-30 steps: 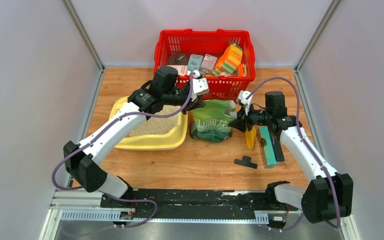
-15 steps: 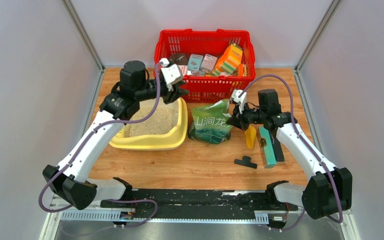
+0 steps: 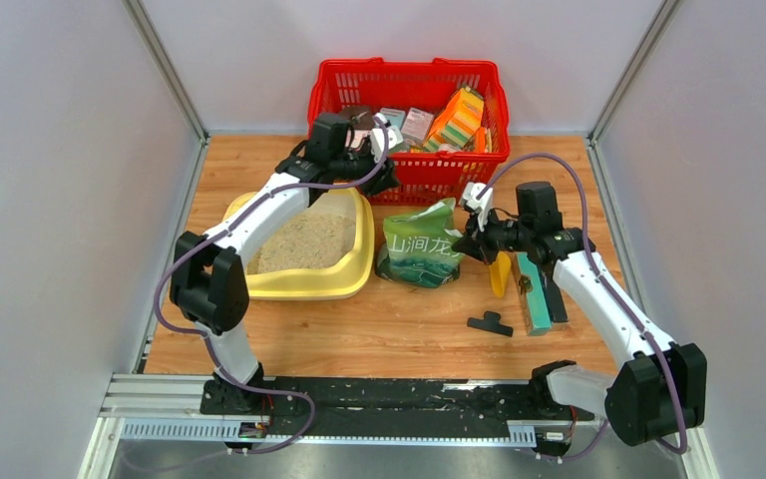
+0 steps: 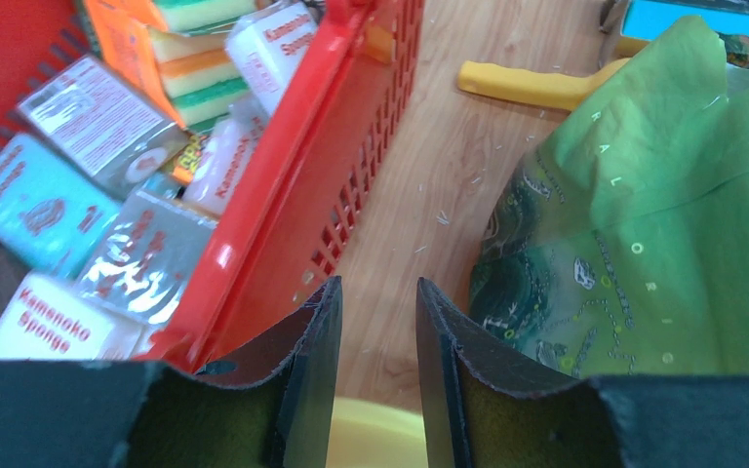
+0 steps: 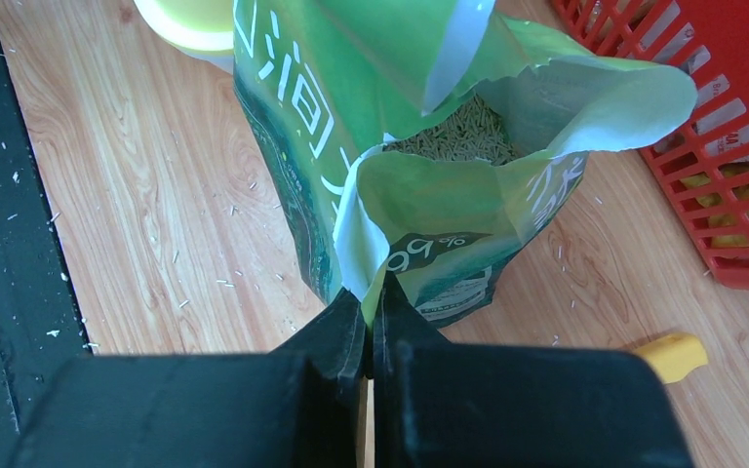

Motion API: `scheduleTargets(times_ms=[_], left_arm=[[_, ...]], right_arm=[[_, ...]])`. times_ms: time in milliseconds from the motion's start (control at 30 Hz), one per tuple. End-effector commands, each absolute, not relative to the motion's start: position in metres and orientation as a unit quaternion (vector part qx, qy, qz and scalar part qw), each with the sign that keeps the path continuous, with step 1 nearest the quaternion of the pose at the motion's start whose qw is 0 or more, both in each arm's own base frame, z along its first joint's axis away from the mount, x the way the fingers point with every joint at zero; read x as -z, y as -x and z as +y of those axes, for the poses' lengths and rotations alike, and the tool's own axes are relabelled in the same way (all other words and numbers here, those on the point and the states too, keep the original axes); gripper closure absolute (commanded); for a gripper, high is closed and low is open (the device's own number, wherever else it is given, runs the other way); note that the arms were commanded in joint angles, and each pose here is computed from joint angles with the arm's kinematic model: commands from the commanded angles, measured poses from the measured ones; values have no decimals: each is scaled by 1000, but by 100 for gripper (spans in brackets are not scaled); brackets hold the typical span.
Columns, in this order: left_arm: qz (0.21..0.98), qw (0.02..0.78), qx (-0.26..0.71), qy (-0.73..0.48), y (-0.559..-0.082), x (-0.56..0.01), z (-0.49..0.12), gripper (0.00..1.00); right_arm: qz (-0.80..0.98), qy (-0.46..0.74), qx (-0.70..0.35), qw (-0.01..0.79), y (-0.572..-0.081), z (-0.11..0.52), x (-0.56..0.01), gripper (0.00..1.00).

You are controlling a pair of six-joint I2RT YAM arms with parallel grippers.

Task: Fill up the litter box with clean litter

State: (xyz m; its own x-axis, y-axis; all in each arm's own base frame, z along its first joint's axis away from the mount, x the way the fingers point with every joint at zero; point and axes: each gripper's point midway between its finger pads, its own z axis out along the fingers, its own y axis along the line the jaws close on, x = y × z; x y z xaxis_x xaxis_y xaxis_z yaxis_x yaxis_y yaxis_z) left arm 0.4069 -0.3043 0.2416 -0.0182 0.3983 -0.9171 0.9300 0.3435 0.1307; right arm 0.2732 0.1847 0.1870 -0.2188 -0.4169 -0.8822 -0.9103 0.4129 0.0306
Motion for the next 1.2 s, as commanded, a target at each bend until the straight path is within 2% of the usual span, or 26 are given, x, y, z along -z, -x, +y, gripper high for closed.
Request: scheduleTargets(times_ms=[0, 433, 700, 867, 1167], left_arm=[[575, 531, 280, -555, -402, -286, -335, 59], [506, 493, 368, -605, -377, -246, -403, 61], [469, 476, 446, -596, -346, -261, -432, 63], [469, 445, 477, -596, -327, -253, -437, 64], [468, 438, 496, -586, -322, -248, -444, 65]], right_arm=[[697, 469, -294, 455, -271, 188, -209, 100], [687, 474, -318, 450, -269, 195, -217, 99], [685, 474, -322, 450, -279, 200, -223, 99], [683, 475, -323, 451, -282, 200, -224, 99], [680, 480, -317, 456, -286, 201, -225, 99]])
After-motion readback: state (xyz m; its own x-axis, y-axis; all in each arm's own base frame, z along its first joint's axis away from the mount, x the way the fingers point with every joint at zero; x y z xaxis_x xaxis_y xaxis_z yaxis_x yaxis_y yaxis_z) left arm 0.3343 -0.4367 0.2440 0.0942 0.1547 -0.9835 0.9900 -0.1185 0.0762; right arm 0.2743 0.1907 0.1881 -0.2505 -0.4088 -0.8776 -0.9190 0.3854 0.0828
